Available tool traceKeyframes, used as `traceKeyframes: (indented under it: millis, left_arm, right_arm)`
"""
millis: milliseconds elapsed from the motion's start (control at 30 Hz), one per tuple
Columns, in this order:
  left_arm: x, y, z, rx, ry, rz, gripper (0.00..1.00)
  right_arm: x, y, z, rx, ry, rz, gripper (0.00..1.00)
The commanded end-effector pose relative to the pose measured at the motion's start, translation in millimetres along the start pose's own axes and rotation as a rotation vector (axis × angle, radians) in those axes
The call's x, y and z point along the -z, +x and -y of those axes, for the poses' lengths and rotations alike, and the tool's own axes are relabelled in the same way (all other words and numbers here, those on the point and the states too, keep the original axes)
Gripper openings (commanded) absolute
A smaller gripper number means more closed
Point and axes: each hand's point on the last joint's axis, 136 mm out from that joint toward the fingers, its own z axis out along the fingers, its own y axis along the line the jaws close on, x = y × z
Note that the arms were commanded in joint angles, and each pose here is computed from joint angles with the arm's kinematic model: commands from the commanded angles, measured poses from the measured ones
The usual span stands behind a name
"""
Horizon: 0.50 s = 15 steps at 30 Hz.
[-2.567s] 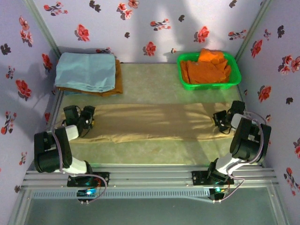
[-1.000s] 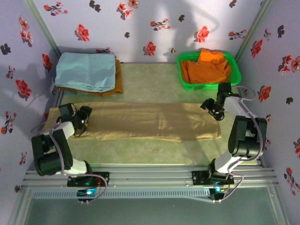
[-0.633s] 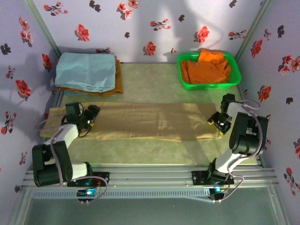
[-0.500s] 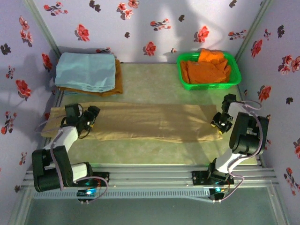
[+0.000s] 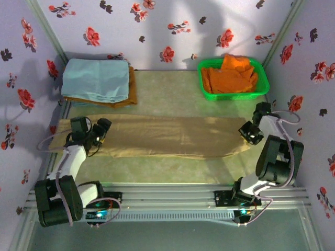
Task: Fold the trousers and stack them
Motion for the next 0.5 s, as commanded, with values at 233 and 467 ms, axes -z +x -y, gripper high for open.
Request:
traceKeyframes:
  millis: [233,467]
  left_arm:
    - [-5.1,6.1,6.6,-0.067,-0.019,-0.055,0.80]
    - [-14.1,5.8,3.4,-0.043,-0.025,-0.067,0.81]
  right_arm:
    - [73.8,65.8,-127.1,0.351,-0.087,0.140,0.00]
    - [95.3,161.2,-219.7,0.564,-0.191,0.144,0.00]
